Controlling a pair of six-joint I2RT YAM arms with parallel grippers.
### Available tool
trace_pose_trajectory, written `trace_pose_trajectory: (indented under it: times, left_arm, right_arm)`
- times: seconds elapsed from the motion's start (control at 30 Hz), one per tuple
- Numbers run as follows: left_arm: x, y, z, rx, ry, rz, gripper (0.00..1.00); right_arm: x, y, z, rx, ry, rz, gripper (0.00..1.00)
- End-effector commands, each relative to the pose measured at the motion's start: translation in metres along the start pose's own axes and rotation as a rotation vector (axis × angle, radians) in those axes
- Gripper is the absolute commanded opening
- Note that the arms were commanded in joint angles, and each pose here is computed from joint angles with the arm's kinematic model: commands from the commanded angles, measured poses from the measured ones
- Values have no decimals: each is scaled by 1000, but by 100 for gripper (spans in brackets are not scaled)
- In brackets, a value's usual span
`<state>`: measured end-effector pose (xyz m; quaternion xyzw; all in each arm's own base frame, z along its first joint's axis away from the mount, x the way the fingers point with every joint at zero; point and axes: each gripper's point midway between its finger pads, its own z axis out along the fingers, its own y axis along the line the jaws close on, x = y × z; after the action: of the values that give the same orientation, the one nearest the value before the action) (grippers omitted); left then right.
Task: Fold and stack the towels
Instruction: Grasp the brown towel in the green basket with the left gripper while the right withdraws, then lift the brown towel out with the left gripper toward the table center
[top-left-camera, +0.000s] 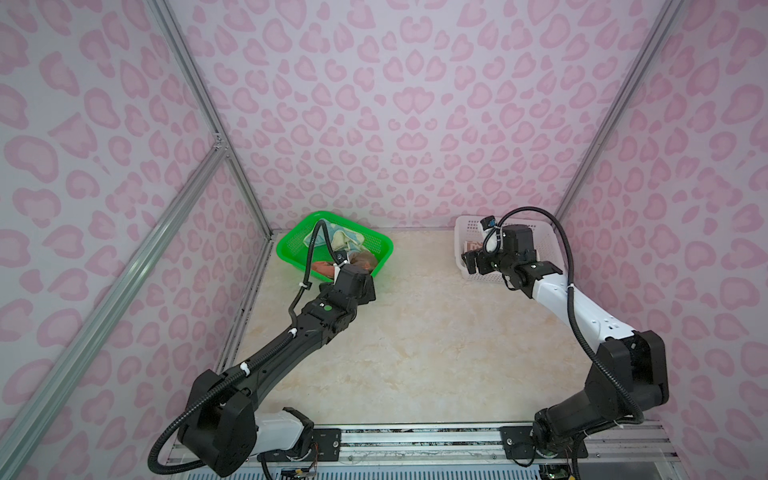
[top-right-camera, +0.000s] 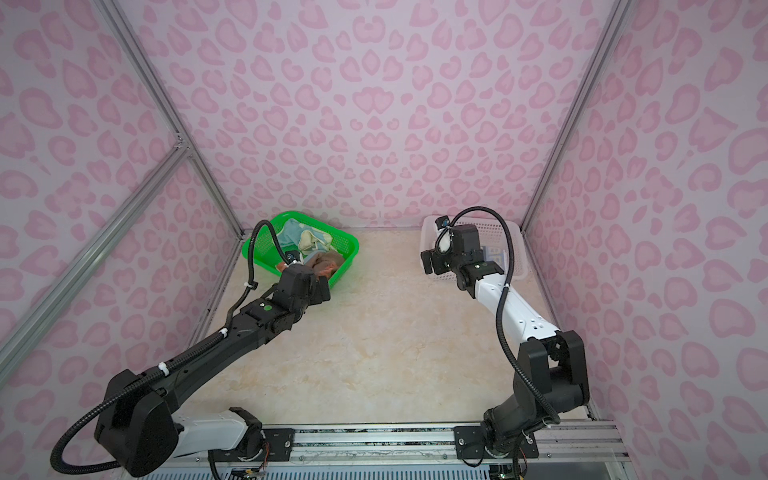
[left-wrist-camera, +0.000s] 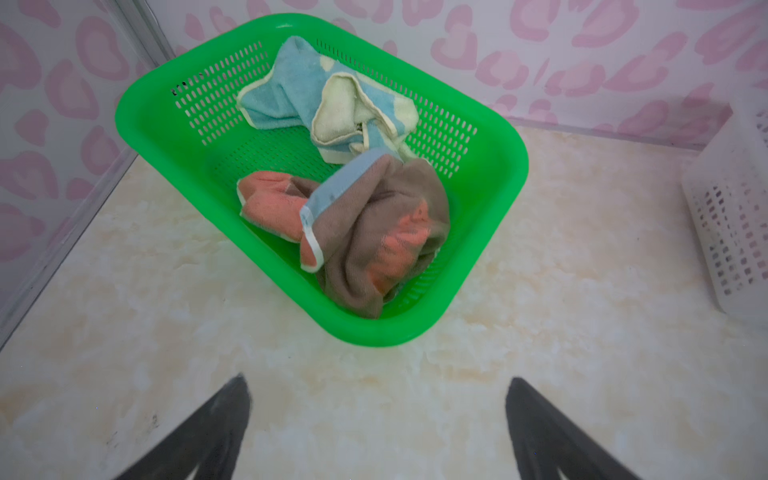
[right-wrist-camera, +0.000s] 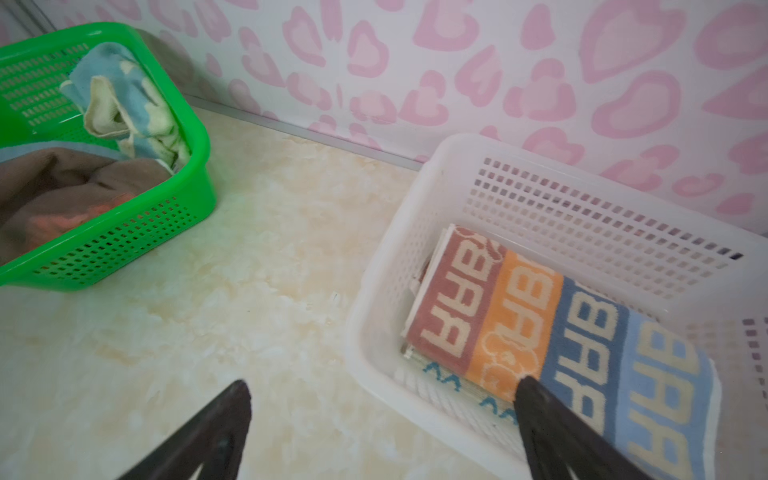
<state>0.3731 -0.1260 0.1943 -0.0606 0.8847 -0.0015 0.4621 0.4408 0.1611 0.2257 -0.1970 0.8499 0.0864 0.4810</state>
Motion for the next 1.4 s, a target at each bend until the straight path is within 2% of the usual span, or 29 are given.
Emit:
trace_pose_trajectory:
  times: [0.0,0.23,0.43,0.6,0.7,0.8,0.9,1.13,1.37]
  left_arm:
    - [-11,10,14,-63,43,24,98]
    - [-32,22,63,-111,121,-45,99]
    - [-24,31,107,-127,198,-95,89]
    - [-16,30,129,-109,240,-125,68]
    - [-7,27,135,-97,272,-128,60]
    - [-2,25,138,-84,290,-132,38]
    - [-4,21,134,-64,290,-137,4]
    - [-61,6,99,52,167,-141,2]
    - [-120,-32,27,349,13,-133,2]
  right_arm:
    - [-5,22,-1,2,-50,-43,99]
    - [45,82,4,-73,39,-117,99]
    - [90,109,5,-116,101,-100,98]
    - [119,117,3,-127,159,-83,98]
    - [134,118,3,-123,205,-79,99]
    - [145,119,4,-121,239,-74,99]
    - [152,122,3,-127,250,-72,99]
    - [160,127,2,-126,256,-74,99]
    - [168,125,3,-108,262,-56,99]
